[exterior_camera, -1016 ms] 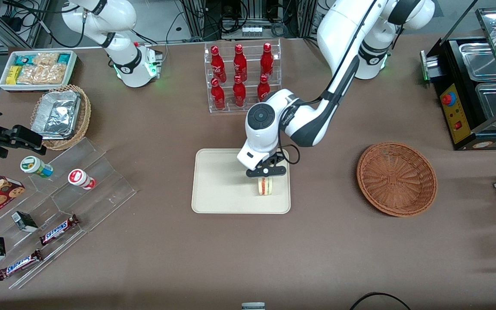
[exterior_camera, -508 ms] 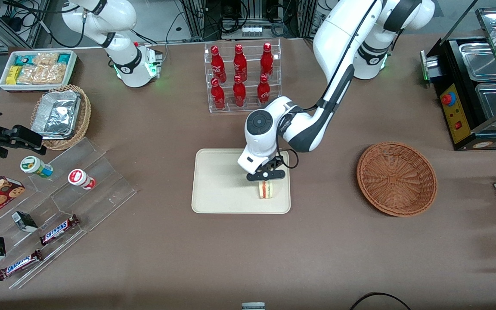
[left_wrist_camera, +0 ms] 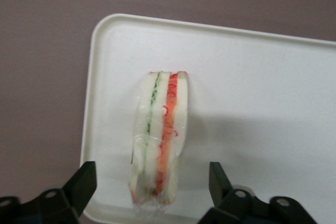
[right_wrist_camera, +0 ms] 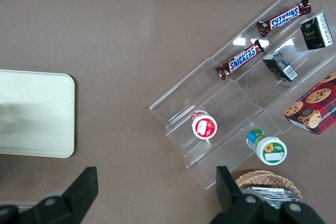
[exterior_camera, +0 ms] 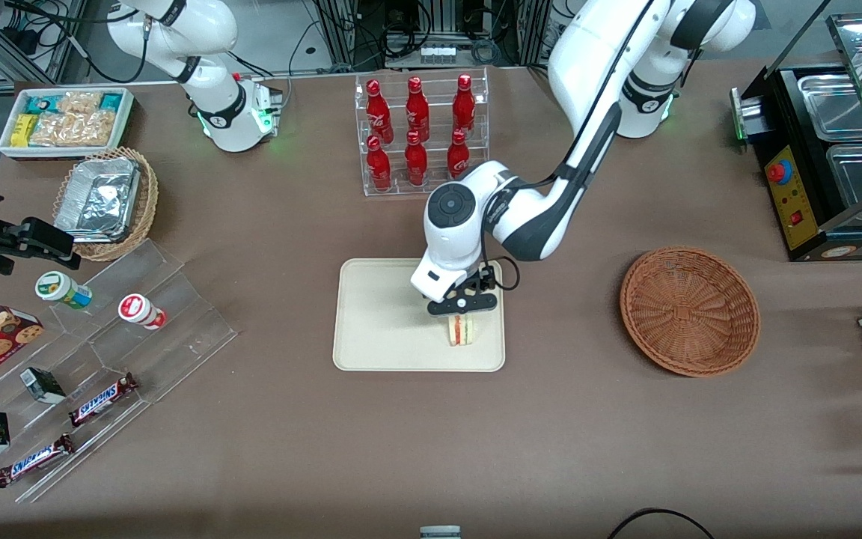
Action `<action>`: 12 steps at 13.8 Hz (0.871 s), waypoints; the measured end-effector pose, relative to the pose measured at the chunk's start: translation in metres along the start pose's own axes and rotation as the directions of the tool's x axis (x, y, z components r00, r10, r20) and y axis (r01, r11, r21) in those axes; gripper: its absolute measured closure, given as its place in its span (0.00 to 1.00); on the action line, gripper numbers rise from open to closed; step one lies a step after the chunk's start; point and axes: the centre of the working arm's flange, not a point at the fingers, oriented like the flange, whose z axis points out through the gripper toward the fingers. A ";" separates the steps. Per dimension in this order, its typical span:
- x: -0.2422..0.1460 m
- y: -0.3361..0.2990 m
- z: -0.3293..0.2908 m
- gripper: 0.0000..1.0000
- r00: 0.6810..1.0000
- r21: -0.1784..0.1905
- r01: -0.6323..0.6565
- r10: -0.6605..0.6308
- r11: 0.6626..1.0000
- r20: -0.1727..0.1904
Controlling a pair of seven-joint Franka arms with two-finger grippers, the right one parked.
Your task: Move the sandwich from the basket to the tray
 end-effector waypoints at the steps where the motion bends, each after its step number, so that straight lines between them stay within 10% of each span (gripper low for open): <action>1: 0.004 -0.006 -0.021 0.00 0.999 0.005 0.037 -0.037 0.999 -0.005; 12: 0.067 -0.169 -0.214 0.00 0.967 0.075 0.254 -0.254 0.964 -0.003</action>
